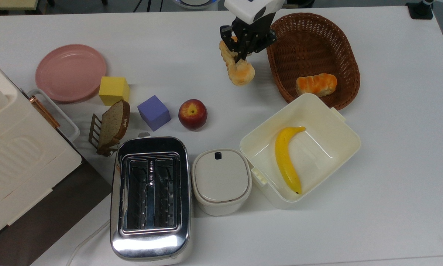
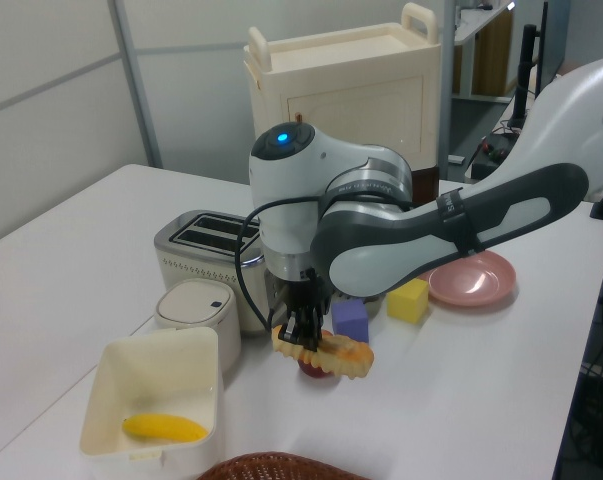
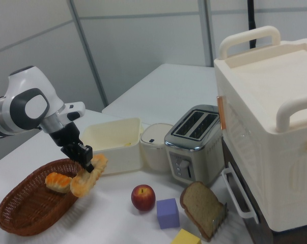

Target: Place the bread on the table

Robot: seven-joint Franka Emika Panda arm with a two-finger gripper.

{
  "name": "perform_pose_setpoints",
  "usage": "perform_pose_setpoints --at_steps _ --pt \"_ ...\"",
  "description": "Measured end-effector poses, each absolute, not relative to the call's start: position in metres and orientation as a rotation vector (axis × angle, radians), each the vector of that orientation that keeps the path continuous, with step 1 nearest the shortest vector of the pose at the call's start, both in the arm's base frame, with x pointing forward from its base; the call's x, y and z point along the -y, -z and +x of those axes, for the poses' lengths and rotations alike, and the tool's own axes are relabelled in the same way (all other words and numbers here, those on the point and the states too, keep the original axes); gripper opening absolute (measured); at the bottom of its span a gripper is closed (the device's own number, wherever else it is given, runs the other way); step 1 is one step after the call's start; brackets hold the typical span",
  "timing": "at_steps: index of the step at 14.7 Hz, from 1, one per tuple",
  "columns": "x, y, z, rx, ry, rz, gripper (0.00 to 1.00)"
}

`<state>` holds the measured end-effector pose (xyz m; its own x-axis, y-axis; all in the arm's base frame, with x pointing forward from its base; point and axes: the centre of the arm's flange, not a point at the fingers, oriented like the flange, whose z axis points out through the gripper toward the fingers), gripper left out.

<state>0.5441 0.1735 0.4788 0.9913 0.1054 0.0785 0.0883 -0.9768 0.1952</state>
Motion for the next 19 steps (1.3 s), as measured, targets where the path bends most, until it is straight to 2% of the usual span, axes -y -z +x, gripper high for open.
perform_pose_setpoints --at_steps 1,2,3,6,7,9,12,15,19 --pt "-0.173 -0.477 0.544 -0.144 -0.128 2.942 0.09" --pt "-0.173 -0.477 0.545 -0.144 -0.126 2.941 0.16" --pt "-0.172 -0.476 0.545 -0.141 -0.125 2.941 0.32" --pt "-0.166 -0.476 0.547 -0.123 -0.122 2.941 0.62" --pt "-0.163 -0.476 0.548 -0.115 -0.121 2.941 0.78" --pt "-0.161 -0.476 0.549 -0.11 -0.122 2.942 0.99" --pt "-0.155 -0.485 0.551 -0.055 -0.126 2.943 1.0" --pt "-0.12 -0.544 0.556 0.09 -0.174 2.983 1.0" --pt "-0.092 -0.623 0.53 0.195 -0.214 3.042 1.0"
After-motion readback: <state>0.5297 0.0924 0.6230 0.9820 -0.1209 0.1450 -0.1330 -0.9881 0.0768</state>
